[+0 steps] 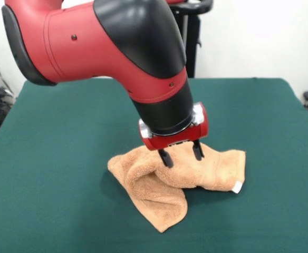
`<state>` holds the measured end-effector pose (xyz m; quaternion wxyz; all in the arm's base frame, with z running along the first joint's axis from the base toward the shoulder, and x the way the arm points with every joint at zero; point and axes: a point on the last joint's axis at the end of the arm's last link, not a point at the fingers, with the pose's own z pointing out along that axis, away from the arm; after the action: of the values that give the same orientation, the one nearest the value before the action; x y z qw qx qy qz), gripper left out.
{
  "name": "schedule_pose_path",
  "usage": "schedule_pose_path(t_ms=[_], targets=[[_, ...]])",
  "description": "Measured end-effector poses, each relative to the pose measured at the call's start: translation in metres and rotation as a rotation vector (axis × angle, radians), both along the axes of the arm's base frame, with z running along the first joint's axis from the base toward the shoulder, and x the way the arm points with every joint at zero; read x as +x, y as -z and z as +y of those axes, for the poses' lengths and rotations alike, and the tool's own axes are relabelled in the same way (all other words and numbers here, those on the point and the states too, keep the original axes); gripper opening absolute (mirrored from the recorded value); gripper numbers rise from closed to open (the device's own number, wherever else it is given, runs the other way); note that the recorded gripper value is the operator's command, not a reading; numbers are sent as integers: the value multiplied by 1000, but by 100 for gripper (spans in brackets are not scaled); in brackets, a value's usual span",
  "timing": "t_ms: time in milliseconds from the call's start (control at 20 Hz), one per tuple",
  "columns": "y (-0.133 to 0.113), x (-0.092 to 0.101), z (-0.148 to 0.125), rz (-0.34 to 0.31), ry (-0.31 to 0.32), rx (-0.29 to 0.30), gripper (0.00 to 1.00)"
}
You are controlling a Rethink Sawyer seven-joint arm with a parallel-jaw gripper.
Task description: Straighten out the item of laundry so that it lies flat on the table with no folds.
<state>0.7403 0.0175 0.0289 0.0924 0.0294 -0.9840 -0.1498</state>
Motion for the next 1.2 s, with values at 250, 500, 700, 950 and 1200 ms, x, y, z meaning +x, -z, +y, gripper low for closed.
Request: schedule_pose_path(t_ms=[250,500,700,950,1200], targets=[[-9,4,-2,-10,-1,-6,100],[-23,8,-5,-16,-5,-15,100],[-28,11,-6,-17,-5,-17,100],[-33,15,-9,-18,-4,-19,100],[-37,23,-13,-28,4,-21,100]])
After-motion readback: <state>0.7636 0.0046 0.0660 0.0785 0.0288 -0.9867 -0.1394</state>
